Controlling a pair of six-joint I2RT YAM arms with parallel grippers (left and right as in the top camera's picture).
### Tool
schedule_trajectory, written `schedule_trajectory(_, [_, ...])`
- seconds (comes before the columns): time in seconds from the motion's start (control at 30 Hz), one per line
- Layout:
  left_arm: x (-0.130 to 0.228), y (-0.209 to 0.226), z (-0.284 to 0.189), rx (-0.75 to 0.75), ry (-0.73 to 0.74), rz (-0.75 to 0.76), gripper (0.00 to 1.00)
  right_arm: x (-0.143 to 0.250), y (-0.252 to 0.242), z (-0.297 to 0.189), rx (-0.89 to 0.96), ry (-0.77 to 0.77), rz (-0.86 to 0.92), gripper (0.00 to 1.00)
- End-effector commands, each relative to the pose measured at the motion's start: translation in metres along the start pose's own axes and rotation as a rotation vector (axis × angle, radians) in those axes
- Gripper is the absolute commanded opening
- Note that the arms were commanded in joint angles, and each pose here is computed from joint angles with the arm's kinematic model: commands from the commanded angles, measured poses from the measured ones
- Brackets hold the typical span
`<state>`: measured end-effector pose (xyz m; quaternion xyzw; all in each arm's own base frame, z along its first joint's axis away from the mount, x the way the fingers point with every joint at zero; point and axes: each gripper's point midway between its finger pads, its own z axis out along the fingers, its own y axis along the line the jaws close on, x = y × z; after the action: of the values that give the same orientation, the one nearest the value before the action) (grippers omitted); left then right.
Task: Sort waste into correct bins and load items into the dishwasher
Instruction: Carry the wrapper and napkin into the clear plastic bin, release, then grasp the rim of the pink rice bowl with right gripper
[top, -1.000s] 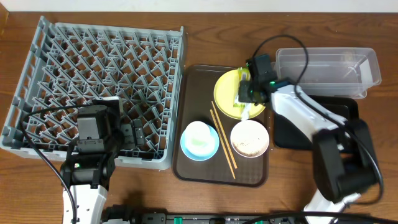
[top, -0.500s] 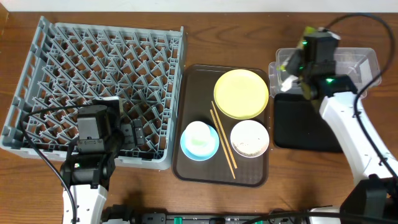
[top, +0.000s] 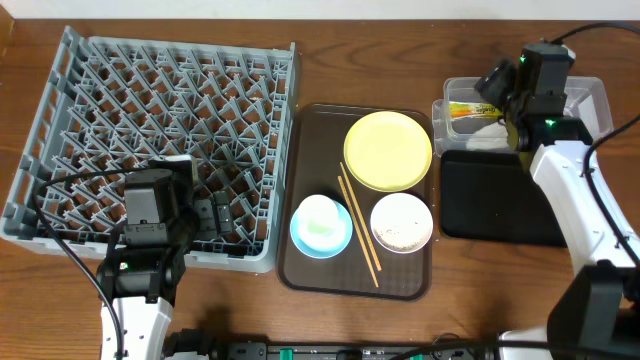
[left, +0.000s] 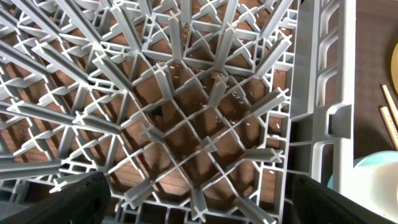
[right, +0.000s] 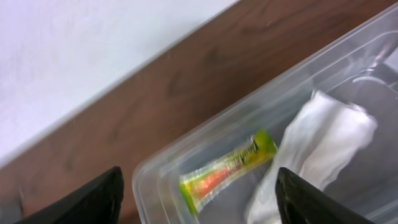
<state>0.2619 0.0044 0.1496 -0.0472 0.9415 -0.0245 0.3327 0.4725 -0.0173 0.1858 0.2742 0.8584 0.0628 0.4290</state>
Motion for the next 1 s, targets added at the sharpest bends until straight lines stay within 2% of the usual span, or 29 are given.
schedule_trajectory(0.0, [-0.011,0.0,-0.006,-0.002,-0.028,-0.011,0.96,0.011,0.049,-0.045,-0.246,0.059,-0.31,0.78])
schedule_trajectory(0.1, [-0.011,0.0,-0.006,-0.002,-0.028,-0.011,0.96,0.053,0.073,-0.081,-0.419,0.201,-0.469,0.81])
schedule_trajectory(0.2, [-0.011,0.0,-0.006,-0.002,-0.028,-0.011,0.96,0.1,0.078,-0.113,-0.5,0.368,-0.555,0.82])
schedule_trajectory(0.43, [-0.011,0.0,-0.006,-0.002,-0.029,-0.011,0.96,0.19,0.064,-0.141,-0.448,0.672,-0.702,0.77])
schedule_trajectory(0.73, [-0.011,0.0,-0.006,-0.002,-0.028,-0.011,0.96,0.269,0.051,-0.133,-0.346,0.816,-0.806,0.66])
schedule_trajectory(0.9, [-0.011,0.0,-0.006,-0.002,-0.028,-0.011,0.96,0.299,0.044,-0.123,-0.264,0.85,-0.842,0.62])
schedule_trajectory(0.97, [-0.011,0.0,-0.006,-0.002,-0.028,-0.011,0.96,0.308,0.046,-0.12,-0.266,0.858,-0.859,0.57])
